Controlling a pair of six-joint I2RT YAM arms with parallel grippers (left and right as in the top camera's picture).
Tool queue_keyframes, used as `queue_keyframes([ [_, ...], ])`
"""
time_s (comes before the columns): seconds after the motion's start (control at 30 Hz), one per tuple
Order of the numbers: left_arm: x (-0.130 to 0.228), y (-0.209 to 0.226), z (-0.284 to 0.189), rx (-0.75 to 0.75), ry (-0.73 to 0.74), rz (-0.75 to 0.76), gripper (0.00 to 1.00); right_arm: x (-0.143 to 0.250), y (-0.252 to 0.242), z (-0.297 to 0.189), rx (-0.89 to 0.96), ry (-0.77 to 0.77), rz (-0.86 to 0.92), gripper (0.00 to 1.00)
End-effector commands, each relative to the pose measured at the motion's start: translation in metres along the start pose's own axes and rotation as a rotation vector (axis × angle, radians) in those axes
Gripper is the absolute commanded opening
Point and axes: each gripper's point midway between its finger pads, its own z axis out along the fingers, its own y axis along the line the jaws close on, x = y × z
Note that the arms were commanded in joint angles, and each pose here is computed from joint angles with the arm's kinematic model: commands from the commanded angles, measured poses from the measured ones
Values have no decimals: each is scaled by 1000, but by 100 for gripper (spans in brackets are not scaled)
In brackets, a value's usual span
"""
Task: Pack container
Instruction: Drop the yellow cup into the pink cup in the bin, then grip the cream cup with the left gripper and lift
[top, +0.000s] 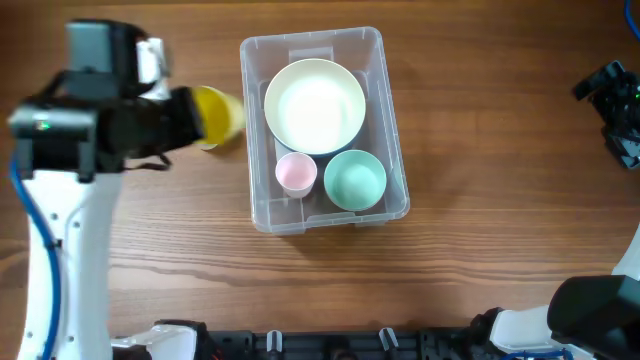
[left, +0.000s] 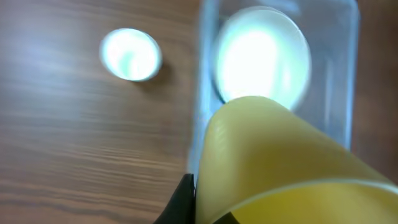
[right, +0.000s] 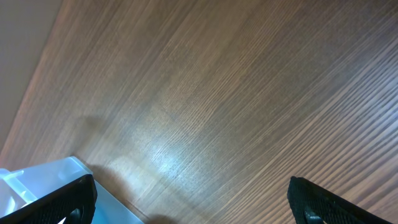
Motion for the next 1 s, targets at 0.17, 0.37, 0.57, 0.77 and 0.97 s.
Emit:
queue_keyframes([
  [0.17,56,-79,101,-40,203,190,4,0,0,5,1,11,5,100],
  [0.37,70,-52,150,-237,322,194,4,0,0,5,1,11,5,100],
  [0.57,68,-46,150,-268,313,207,14,0,0,5,1,11,5,100],
  [0.77,54,-28,122,-261,268,142,59,0,0,5,1,11,5,99],
  [0.97,5,67,98,-333,165,-158,73,0,0,5,1,10,5,100],
])
